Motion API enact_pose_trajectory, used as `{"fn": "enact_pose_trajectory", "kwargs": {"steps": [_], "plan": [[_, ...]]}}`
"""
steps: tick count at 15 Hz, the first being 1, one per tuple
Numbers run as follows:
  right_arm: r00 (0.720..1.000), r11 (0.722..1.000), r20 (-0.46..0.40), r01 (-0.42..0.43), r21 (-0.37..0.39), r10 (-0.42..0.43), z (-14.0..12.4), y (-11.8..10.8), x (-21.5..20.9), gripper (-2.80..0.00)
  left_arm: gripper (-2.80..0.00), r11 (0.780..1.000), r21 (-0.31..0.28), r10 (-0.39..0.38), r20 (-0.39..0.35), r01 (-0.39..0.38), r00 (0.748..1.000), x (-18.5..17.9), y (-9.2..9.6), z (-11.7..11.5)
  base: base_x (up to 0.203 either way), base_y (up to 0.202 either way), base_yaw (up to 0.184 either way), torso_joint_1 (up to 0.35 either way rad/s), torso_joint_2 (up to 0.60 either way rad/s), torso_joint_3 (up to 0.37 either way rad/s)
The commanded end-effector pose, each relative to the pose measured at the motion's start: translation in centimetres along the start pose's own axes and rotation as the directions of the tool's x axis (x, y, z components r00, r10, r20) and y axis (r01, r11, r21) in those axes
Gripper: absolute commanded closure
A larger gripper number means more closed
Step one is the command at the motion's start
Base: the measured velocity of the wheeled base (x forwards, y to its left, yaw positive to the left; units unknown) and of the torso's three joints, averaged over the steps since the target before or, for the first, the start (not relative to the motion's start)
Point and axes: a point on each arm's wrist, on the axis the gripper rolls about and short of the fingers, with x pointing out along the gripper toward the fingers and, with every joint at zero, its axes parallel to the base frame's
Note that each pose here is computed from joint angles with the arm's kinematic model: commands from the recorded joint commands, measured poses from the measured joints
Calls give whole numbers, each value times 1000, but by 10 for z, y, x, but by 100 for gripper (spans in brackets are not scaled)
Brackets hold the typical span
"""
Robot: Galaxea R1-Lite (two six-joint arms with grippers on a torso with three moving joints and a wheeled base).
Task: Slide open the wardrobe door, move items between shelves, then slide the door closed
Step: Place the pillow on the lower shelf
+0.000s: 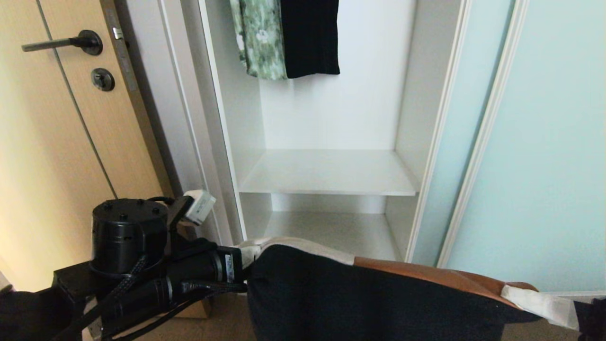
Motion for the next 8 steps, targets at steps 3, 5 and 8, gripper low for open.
{"fn": "enact_pose_trajectory", "kwargs": {"steps": [3, 5, 8], "plan": [[1000, 1000, -17, 9, 12, -9, -5, -4, 0, 0, 0, 999, -6, 44, -9, -45, 999, 7, 3, -3, 0, 0, 0, 4, 3, -97], [999, 1000, -29, 15, 17, -15, -6, -5, 2, 0, 0, 999, -5, 49, -22, -50, 999, 8, 5, -6, 0, 0, 0, 1, 2, -189], [1000, 1000, -25, 13, 15, -12, -4, -4, 3, 0, 0, 999, -4, 49, -14, -49, 999, 8, 4, -4, 0, 0, 0, 2, 3, -196]]}}
